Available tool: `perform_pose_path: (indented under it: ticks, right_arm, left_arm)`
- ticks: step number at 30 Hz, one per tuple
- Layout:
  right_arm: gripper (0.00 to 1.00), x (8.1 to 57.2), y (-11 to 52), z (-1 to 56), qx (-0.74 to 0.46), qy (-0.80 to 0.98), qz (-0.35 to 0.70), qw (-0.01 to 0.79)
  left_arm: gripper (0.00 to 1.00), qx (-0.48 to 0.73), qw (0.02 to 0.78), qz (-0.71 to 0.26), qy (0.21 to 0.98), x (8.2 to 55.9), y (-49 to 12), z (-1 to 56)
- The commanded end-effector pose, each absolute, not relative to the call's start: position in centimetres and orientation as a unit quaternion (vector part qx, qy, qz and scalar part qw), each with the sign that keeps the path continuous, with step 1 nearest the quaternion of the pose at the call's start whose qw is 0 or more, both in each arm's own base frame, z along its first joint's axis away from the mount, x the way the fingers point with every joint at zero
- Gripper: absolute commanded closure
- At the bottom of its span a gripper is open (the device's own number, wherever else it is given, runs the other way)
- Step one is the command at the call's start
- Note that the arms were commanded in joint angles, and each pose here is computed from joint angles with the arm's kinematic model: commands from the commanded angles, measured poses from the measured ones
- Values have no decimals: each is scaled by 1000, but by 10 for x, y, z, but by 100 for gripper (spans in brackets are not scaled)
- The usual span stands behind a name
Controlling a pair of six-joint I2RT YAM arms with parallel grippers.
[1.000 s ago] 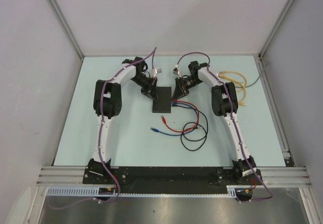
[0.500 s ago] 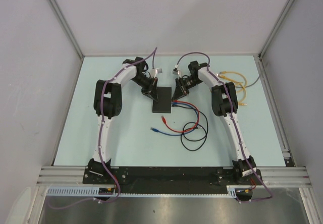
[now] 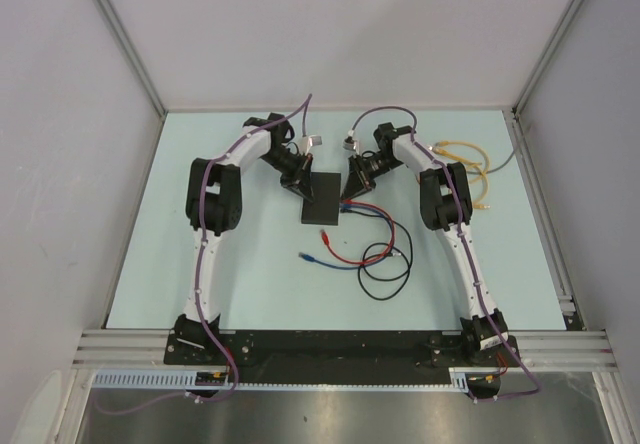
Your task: Pull the plug from the switch port
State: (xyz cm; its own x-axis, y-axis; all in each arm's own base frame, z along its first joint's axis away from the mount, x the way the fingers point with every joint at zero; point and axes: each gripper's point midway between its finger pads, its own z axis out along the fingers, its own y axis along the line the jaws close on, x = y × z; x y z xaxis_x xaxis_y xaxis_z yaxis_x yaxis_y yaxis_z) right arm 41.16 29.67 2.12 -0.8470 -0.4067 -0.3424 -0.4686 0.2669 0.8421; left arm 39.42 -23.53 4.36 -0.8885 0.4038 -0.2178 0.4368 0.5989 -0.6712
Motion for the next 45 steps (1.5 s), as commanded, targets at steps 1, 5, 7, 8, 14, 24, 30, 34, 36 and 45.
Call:
perform_pose_path:
  ticks: [1,5,7,8,14,24,30,34,36,45]
  right_arm:
    - [100,392,277,-22,-277,835,474,-21]
    - [100,415,273,-16,-267,842,469,9]
    - [100,429,273,-12,-266,843,466,34]
    - [100,434,271,-11,-259,846,465,39]
    - [100,415,270,-15,-277,841,464,18]
    - [100,420,257,-8,-275,841,466,23]
    - [100,423,253,-6,-274,840,468,28]
    - [100,419,252,-5,-278,837,471,24]
    - [100,416,251,-4,-278,837,472,19]
    - [100,409,248,-5,-286,836,469,9]
  left_arm:
    - [100,256,35,-355,899,398,-233,41]
    - [100,256,34,-355,898,397,-232,42]
    - [100,256,34,-355,898,397,-232,42]
    - [100,257,35,-356,898,397,-233,43]
    - [100,257,31,-356,898,395,-234,42]
    - [100,260,32,-354,898,394,-234,43]
    - [100,261,34,-354,898,394,-235,44]
    - [100,262,31,-352,898,393,-235,42]
    - [100,261,32,-353,898,394,-236,42]
    - [100,263,31,-354,897,393,-235,41]
